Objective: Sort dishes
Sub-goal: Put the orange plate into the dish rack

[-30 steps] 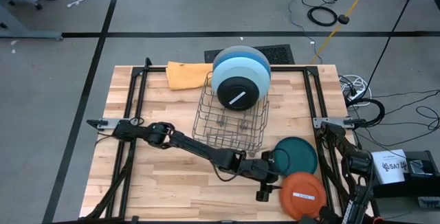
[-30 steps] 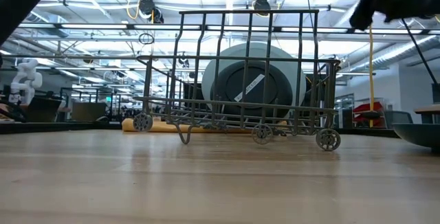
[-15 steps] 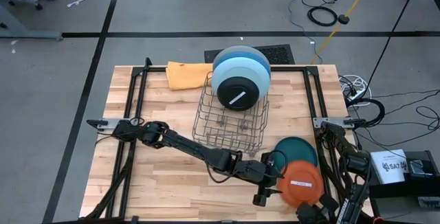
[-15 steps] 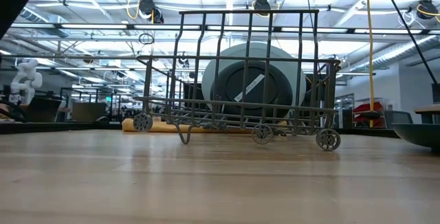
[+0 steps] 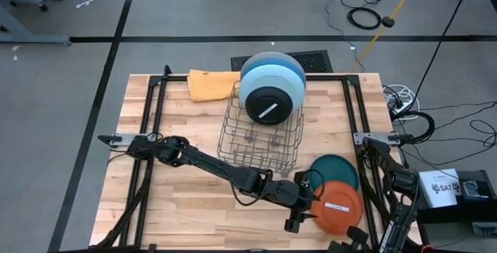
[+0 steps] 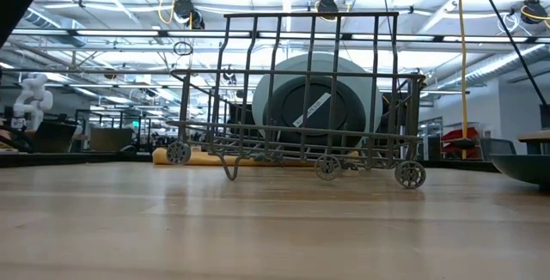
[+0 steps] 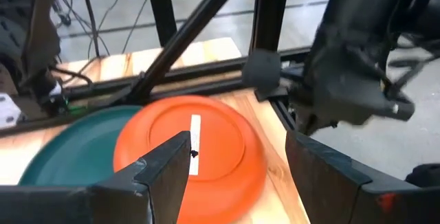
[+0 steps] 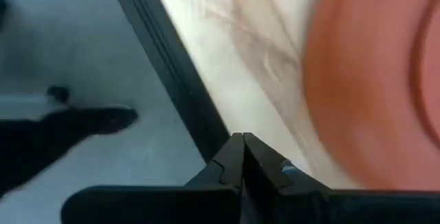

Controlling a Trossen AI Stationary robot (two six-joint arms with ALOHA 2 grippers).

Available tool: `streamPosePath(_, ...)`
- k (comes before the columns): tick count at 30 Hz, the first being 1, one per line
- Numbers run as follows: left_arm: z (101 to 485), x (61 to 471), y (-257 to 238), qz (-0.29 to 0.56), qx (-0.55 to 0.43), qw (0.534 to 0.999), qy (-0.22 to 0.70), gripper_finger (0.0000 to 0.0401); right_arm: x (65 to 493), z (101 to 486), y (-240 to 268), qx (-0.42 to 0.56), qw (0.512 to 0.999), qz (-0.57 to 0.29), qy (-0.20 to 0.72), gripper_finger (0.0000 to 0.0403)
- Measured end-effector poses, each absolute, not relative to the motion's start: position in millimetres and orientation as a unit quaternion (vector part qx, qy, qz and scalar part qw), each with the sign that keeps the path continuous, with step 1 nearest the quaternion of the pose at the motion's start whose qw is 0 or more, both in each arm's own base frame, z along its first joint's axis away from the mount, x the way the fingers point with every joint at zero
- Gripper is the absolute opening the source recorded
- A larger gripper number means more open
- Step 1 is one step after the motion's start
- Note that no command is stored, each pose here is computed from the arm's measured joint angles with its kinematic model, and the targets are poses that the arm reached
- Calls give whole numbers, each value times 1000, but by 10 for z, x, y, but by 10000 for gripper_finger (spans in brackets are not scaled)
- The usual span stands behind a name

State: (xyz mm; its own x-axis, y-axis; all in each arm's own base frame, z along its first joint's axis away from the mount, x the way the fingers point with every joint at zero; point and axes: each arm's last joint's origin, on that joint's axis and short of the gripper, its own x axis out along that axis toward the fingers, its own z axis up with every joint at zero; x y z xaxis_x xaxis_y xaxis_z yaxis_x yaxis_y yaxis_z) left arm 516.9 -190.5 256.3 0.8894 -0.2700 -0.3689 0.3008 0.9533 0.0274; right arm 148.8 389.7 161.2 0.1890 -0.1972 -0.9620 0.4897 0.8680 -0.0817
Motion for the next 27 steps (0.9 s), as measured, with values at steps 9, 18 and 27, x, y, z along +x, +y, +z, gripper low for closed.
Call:
streamPosePath(9, 2689, 5126, -1924, -150, 40, 973, 170, 238, 1616, 1361, 3746, 76, 728, -228, 642, 0)
streamPosePath(18, 3255, 4853, -1995, -157, 82, 977, 118, 238, 1771, 1322, 3510, 35, 701, -290, 650, 0)
streamPosePath(27, 3361, 4695, -2148, -168, 109, 972, 123, 238, 1893, 1240, 3272, 23, 684, -359, 634, 0)
